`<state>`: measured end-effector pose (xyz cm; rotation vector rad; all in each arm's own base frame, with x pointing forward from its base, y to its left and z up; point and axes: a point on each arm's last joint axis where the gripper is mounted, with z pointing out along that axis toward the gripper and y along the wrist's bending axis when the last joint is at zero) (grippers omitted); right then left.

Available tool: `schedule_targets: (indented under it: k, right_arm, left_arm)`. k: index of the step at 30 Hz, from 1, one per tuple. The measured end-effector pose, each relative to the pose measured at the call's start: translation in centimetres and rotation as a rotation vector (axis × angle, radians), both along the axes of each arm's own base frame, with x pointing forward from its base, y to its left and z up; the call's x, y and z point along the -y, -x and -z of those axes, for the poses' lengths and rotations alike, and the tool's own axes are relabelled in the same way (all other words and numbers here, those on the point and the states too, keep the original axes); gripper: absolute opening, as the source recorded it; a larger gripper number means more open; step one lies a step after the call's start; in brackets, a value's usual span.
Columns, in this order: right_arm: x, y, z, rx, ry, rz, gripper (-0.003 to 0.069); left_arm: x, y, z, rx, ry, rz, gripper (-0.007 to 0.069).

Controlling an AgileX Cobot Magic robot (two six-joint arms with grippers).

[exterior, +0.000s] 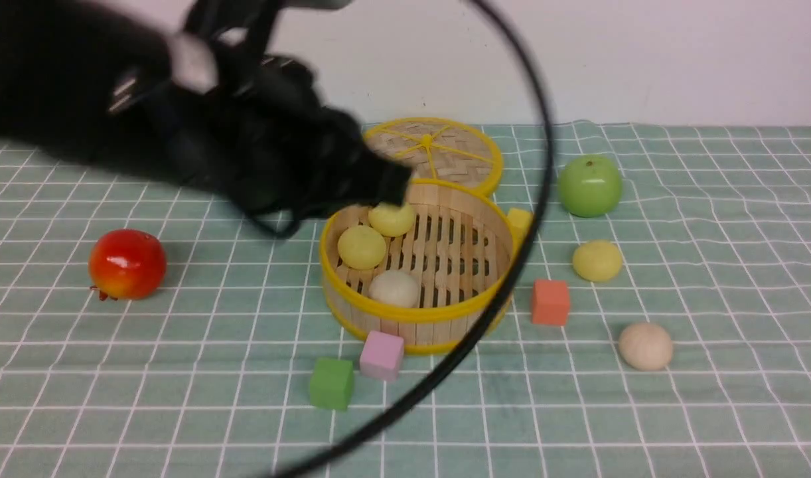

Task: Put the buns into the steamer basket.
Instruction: Use the right arm to grab a steamed stuffed bun

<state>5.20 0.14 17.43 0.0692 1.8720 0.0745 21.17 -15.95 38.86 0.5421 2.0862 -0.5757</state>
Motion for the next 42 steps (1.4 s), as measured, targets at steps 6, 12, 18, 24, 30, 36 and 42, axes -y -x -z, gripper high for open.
schedule_targets:
  k: [6,12,18,24,30,36,42]
  right_arm:
    - [0.0,0.0,0.0,0.0,0.0,0.0,0.024]
    - [0.0,0.0,0.0,0.001,0.0,0.0,0.024]
    - [-0.2,-0.2,-0.3,0.056,-0.111,0.011,0.024]
    - [-0.4,-0.4,-1.9,0.214,-0.579,0.065,0.024]
    - [-0.9,-0.5,-3.4,0.138,-0.657,0.04,0.0229]
    - [-2.3,-3.3,-8.8,-0.302,-0.305,-0.133,0.0158]
    - [-3.0,-11.7,-11.0,-0.65,-0.133,-0.209,0.0082]
  left_arm:
    - [-4.4,6.0,3.3,0.106,0.112,-0.043,-0.0014]
    - [-8.3,11.0,7.1,0.252,0.236,-0.087,-0.0014]
    - [-10.2,13.6,9.3,0.306,0.292,-0.092,-0.0014]
    - [-11.0,14.8,11.4,0.316,0.303,-0.092,-0.0014]
    - [-10.9,14.8,12.5,0.276,0.274,-0.088,-0.0014]
    - [-10.9,14.8,12.6,0.269,0.269,-0.086,-0.0014]
    - [-10.9,14.8,12.6,0.266,0.267,-0.085,-0.0014]
